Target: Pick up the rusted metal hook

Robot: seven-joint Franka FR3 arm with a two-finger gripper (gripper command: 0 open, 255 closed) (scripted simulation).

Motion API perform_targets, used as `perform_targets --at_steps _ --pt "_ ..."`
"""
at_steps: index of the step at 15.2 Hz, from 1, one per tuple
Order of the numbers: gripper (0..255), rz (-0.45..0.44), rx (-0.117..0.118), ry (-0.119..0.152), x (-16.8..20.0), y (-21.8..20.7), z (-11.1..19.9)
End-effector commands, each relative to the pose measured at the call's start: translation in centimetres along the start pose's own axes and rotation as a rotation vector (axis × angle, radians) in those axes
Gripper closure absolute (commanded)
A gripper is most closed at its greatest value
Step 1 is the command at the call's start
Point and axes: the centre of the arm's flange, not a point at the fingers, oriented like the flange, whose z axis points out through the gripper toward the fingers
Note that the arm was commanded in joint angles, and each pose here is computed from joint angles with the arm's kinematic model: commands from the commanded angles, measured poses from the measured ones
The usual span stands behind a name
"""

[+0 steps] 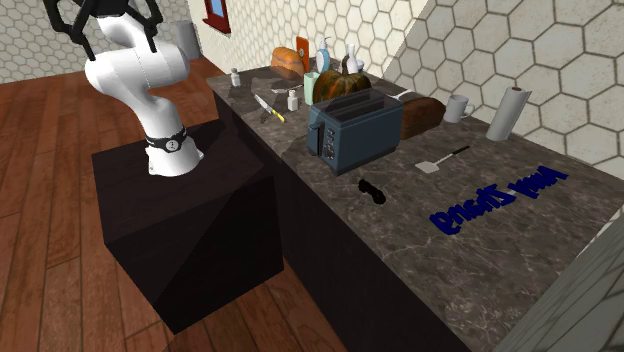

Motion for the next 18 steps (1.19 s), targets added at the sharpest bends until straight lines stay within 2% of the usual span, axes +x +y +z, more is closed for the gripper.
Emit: perform_targets --at_steps 1,18 --pt "0 0.000 0.000 0.000 0.0 0.0 0.0" --pt "0 -0.034 0.000 0.018 4.2 -17.0 13.9"
